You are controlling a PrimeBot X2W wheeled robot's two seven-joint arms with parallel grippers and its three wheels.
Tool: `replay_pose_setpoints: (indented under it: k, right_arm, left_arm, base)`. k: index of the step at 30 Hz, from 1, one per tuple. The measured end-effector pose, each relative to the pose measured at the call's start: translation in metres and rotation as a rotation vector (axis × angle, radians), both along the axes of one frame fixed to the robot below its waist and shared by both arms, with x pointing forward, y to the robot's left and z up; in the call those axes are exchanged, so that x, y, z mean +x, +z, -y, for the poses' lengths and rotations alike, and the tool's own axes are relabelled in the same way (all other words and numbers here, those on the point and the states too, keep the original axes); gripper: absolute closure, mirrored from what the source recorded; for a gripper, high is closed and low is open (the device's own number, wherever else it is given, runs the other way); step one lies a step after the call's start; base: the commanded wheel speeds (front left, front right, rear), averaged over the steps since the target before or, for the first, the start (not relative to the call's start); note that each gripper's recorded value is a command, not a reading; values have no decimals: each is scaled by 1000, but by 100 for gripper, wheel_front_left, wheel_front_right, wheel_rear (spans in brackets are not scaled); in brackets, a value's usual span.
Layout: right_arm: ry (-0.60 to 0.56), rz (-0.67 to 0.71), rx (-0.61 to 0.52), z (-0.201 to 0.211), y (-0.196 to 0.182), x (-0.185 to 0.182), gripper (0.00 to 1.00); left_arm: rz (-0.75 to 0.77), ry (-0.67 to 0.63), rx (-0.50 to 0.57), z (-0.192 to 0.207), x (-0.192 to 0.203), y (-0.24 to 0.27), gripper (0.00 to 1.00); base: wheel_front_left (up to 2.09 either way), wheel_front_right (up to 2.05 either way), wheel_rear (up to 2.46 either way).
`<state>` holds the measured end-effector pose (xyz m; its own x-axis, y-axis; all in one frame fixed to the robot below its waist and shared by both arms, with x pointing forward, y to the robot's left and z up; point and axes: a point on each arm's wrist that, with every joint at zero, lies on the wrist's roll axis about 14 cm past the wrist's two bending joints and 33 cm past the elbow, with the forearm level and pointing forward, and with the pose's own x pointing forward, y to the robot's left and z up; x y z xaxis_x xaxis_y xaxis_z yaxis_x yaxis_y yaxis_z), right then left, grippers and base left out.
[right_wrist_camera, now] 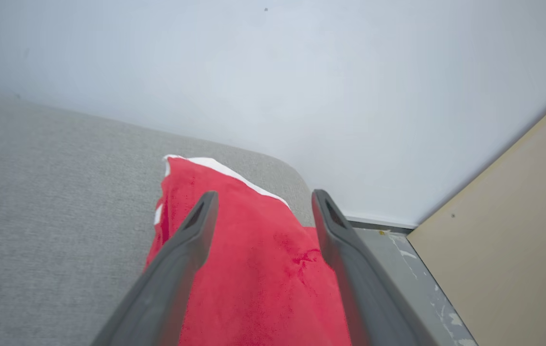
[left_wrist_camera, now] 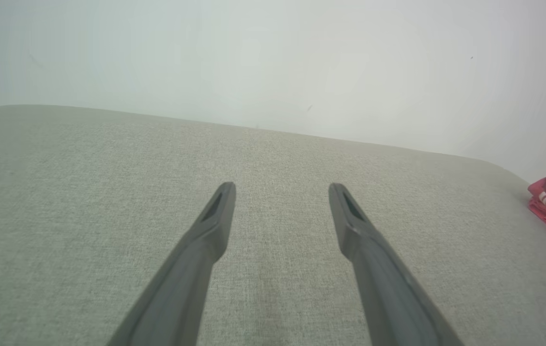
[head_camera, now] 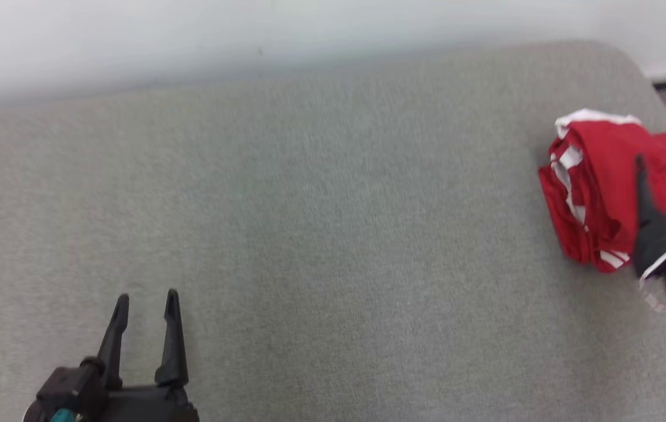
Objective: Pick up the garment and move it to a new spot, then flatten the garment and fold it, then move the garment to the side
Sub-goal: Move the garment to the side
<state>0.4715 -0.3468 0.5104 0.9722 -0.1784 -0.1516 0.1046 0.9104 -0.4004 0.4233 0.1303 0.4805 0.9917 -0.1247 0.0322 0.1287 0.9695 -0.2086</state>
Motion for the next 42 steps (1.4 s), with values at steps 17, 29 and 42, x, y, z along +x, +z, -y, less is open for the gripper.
replay_pose_setpoints:
  k: [17,29,42]
  right_arm:
    - [215,298,317,-127,26,-81,0]
    - [242,219,441,-168,-11,-111,0]
    - [213,204,464,-166,-18,-118,0]
  left_arm:
    - [50,182,52,-62,-64,25,0]
    - [33,195,88,-72,-80,18,0]
    - [19,169,87,-63,-81,13,0]
  base:
    - [0,0,0]
    - [0,0,0]
    - [0,0,0]
